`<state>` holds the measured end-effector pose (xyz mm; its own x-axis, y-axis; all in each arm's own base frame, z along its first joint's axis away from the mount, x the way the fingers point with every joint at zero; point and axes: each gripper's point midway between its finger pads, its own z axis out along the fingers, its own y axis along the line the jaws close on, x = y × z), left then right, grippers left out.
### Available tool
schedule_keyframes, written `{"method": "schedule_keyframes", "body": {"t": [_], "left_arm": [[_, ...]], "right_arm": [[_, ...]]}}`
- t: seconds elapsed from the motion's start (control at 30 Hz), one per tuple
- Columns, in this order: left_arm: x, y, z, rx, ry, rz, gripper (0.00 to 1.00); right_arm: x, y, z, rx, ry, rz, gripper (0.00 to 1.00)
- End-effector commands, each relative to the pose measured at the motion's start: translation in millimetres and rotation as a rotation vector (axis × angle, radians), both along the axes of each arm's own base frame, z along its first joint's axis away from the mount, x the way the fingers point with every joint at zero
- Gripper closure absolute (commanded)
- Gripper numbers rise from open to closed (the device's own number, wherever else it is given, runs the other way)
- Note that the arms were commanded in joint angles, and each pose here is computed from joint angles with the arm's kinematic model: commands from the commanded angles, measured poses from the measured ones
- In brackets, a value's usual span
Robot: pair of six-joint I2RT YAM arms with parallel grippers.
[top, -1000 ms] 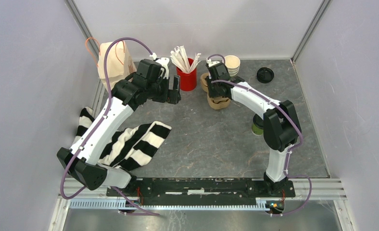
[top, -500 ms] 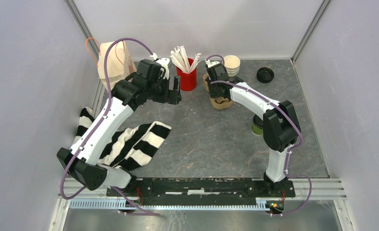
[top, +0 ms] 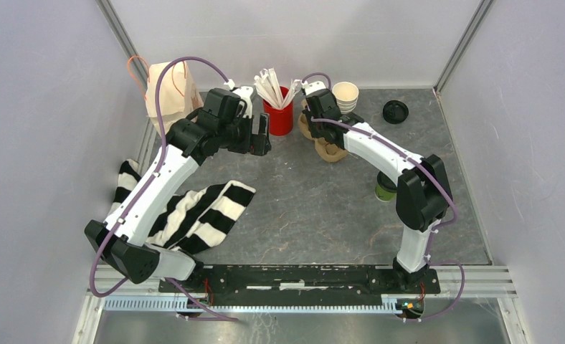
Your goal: Pack the takeout coffee
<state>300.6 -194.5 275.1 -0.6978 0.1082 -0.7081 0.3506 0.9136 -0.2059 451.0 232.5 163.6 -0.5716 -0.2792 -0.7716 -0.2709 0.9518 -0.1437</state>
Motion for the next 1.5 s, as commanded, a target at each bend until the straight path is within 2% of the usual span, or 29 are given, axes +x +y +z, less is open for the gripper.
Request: {"method": "schedule_keyframes", "body": {"t": [0.0, 0.07, 0.23, 0.4, 0.57, 0.67, 0.77, 1.03, 1.47], "left_arm": [[-0.4, 0.0, 21.5, -0.038, -0.052, -0.005, 0.03], [-0.9, -0.7, 20.2, -0.039, -0.047, -0.009, 0.03], [-1.4, -0.7, 19.8, -0.041, -0.045, -0.007, 0.03], [-0.6, -2.7, 18.1, -0.046, -0.040, -0.010, 0.03], [3.7, -10.7, 23.6, -0.083, -0.031, -0.011, 0.03], [7.3, -18.3, 29.4, -0.157, -0.003, -0.005, 0.03], [13.9, -25.9, 35.9, -0.320, 0.072, 0.002, 0.07], [20.5, -26.6, 33.7, -0.601, 0.265, 0.050, 0.17], [35.1, -9.7, 24.0, -0.684, 0.291, 0.194, 0.24]], "right_arm": [[-0.7, -0.6, 26.0, 0.032, -0.119, 0.000, 1.00], [-2.1, -1.4, 14.9, 0.002, -0.079, 0.004, 1.00], [-8.4, 0.5, 33.5, -0.009, -0.036, 0.027, 1.00], [-40.6, -10.2, 40.9, 0.019, -0.007, 0.059, 1.00], [-92.3, -18.1, 33.1, 0.016, 0.065, 0.223, 1.00], [-124.4, -17.9, 27.5, 0.048, 0.036, 0.375, 1.00], [-156.6, -2.2, 38.4, 0.141, -0.024, 0.557, 1.00], [-185.8, 33.7, 78.0, 0.263, -0.095, 0.741, 1.00], [-206.0, 74.3, 116.5, 0.345, -0.146, 0.899, 1.00]]}}
